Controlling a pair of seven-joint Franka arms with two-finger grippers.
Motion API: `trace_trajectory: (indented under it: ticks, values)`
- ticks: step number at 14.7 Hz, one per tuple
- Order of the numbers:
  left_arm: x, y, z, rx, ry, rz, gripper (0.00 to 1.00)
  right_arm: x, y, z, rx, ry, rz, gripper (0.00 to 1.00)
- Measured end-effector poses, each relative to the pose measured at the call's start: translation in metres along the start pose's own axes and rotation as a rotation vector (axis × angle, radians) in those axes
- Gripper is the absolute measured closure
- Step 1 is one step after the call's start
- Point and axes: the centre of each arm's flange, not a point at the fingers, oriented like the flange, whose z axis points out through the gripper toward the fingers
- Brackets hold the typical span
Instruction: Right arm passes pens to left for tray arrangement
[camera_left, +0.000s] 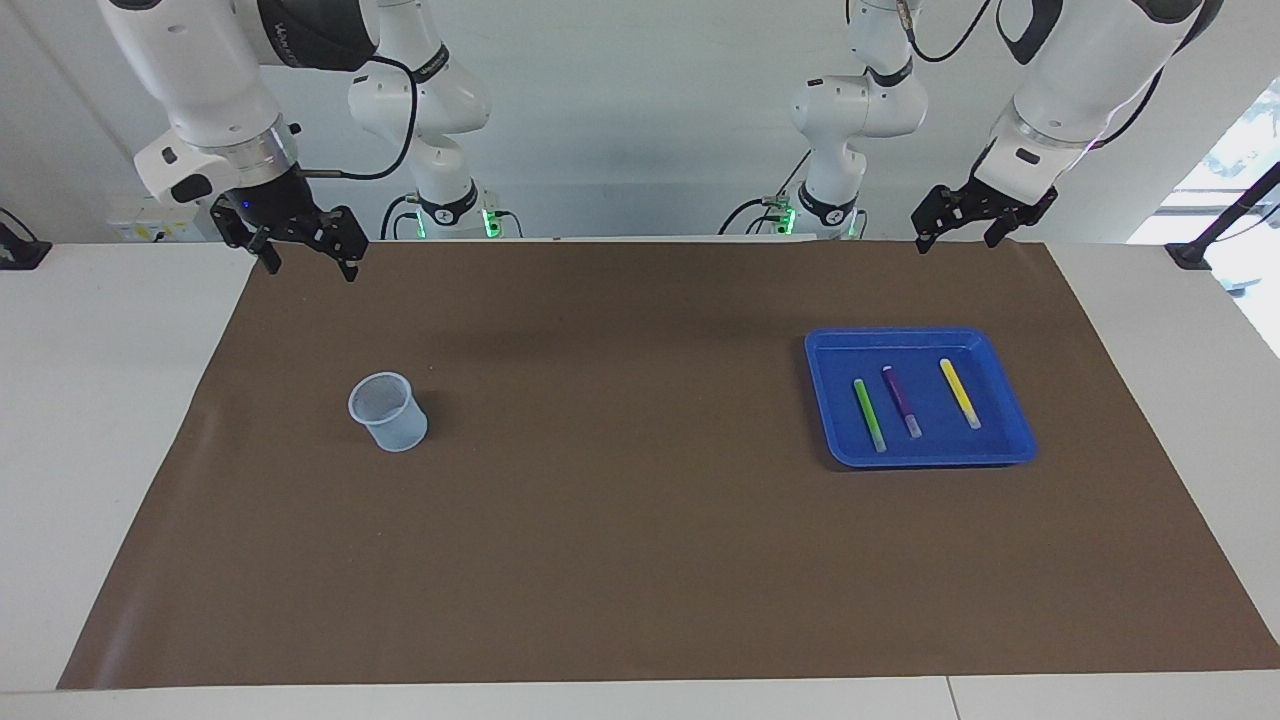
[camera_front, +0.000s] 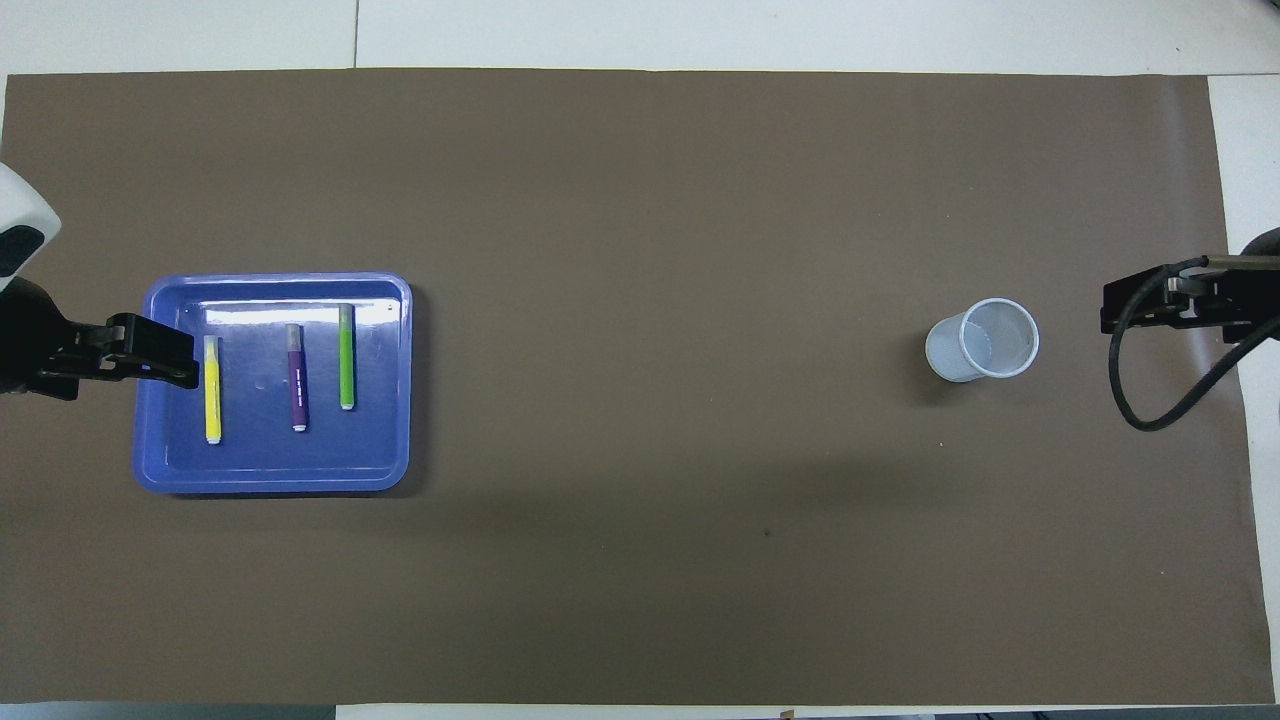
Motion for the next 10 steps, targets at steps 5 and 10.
trace_trajectory:
  ticks: [5, 10]
  values:
    - [-0.005, 0.024, -0.006, 0.006, 0.013, 0.041, 0.0, 0.0, 0.0, 0.0, 0.0, 0.0, 0.0, 0.0]
    - [-0.004, 0.019, -0.006, 0.004, 0.013, 0.031, 0.0, 0.0, 0.0, 0.0, 0.0, 0.0, 0.0, 0.0]
